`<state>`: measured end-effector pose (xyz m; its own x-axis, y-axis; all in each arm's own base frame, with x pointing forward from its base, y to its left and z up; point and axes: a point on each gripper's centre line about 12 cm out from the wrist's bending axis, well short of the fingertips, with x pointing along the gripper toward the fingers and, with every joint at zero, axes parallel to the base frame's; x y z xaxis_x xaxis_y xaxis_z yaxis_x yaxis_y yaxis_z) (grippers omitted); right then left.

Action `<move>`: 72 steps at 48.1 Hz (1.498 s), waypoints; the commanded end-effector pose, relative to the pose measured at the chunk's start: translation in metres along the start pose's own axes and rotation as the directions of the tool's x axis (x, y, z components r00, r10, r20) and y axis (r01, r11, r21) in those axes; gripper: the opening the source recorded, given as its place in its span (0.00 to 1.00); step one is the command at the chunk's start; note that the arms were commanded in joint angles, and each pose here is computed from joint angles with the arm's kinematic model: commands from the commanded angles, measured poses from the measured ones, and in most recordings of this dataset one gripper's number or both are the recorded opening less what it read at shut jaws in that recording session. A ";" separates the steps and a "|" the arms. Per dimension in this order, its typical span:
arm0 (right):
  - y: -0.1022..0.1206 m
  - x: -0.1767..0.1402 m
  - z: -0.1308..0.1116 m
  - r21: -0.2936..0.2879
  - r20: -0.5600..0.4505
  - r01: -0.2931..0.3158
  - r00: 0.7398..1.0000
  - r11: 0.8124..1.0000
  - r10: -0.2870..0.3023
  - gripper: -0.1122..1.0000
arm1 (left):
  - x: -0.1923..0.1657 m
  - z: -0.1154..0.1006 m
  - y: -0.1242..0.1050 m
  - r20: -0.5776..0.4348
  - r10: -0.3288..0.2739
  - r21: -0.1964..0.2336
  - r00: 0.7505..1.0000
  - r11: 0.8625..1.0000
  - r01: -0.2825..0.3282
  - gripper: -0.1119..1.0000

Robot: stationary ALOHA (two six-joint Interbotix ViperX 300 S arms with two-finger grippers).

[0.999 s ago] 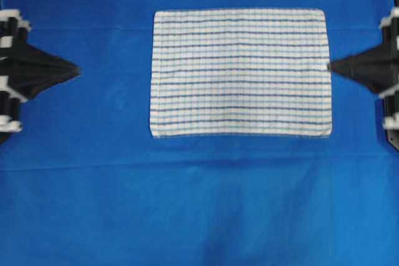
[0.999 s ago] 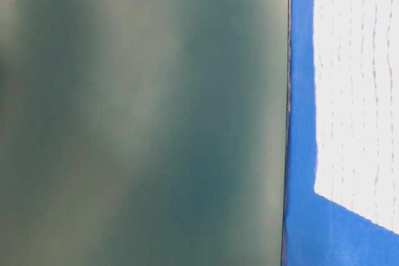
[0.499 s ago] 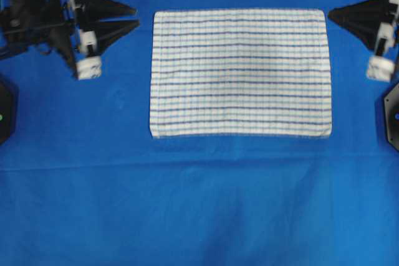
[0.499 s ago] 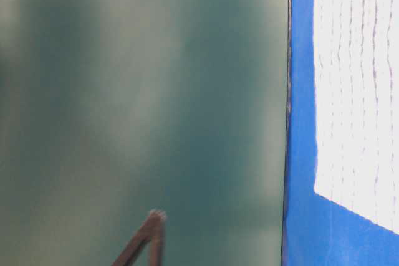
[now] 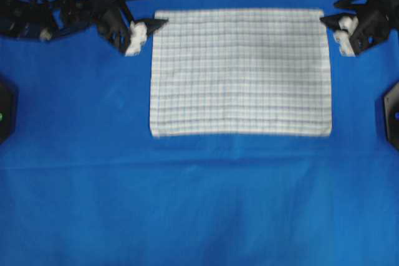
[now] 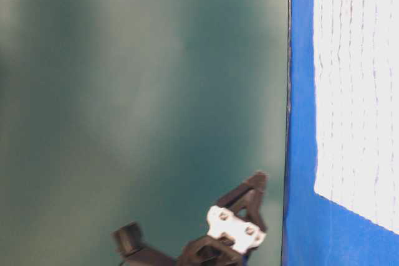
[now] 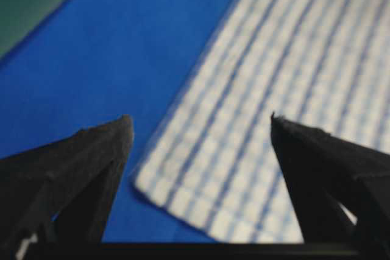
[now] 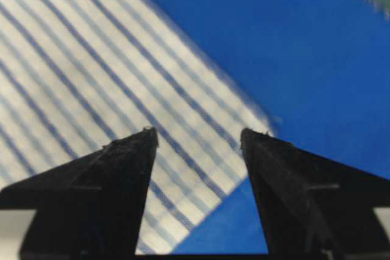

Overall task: Fold the blue towel.
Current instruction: 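Move both grippers to the top corners of the white striped towel, then grasp the top corners and fold them down toward the bottom edge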

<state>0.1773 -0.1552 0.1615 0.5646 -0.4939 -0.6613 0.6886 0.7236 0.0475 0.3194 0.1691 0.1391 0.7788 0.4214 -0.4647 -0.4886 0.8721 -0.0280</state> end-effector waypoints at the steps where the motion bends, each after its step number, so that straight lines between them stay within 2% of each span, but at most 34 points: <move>1: -0.002 0.015 -0.004 0.005 -0.029 0.008 1.000 1.000 -0.008 0.65 | 0.010 0.003 0.008 0.005 0.020 -0.009 1.000 1.000 -0.020 0.90; 11: -0.008 0.048 -0.015 0.012 -0.088 0.025 0.996 1.000 -0.024 0.65 | 0.033 -0.017 0.031 -0.062 0.072 -0.035 0.995 0.997 -0.074 0.90; 23: -0.027 0.068 -0.017 0.045 -0.093 0.074 0.993 0.996 -0.070 0.65 | 0.051 -0.036 0.046 -0.117 0.101 -0.039 0.988 0.994 -0.106 0.89; 32: -0.041 0.075 -0.023 0.067 -0.111 0.110 0.989 0.992 -0.102 0.64 | 0.058 -0.043 0.047 -0.137 0.100 -0.037 0.985 0.994 -0.106 0.89; 41: -0.042 0.078 -0.025 0.066 -0.115 0.112 0.988 0.992 -0.104 0.63 | 0.057 -0.047 0.047 -0.152 0.098 -0.028 0.983 0.994 -0.104 0.85; 46: -0.042 0.079 -0.024 0.061 -0.104 0.110 0.989 0.992 -0.104 0.58 | 0.057 -0.049 0.045 -0.166 0.093 -0.025 0.982 0.995 -0.099 0.73; 49: -0.042 0.079 -0.025 0.058 -0.107 0.110 0.989 0.992 -0.103 0.46 | 0.057 -0.050 0.041 -0.172 0.086 -0.019 0.981 0.996 -0.090 0.61; 55: -0.042 0.077 -0.026 0.059 -0.115 0.109 0.988 0.992 -0.102 0.15 | 0.058 -0.049 0.034 -0.172 0.071 0.004 0.983 0.997 -0.071 0.37; 59: -0.042 0.076 -0.026 0.062 -0.112 0.109 0.989 0.992 -0.102 0.14 | 0.059 -0.048 0.031 -0.171 0.065 0.033 0.983 0.998 -0.060 0.22; 62: -0.042 0.076 -0.025 0.066 -0.107 0.110 0.989 0.992 -0.102 0.14 | 0.059 -0.046 0.031 -0.165 0.066 0.042 0.984 0.997 -0.059 0.16; 67: -0.041 0.071 -0.019 0.077 -0.081 0.110 0.991 0.991 -0.104 0.14 | 0.057 -0.037 0.031 -0.147 0.066 0.051 0.987 0.997 -0.059 0.15; 72: -0.040 0.061 -0.008 0.081 -0.035 0.107 0.994 0.991 -0.104 0.14 | 0.048 -0.017 0.031 -0.109 0.065 0.054 0.992 0.997 -0.060 0.15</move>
<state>0.1793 -0.2086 0.0971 0.4485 -0.5193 -0.7274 0.7771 0.6286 0.0304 0.3301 0.2095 0.0746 0.6638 0.4288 -0.6129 -0.5132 0.8571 0.0438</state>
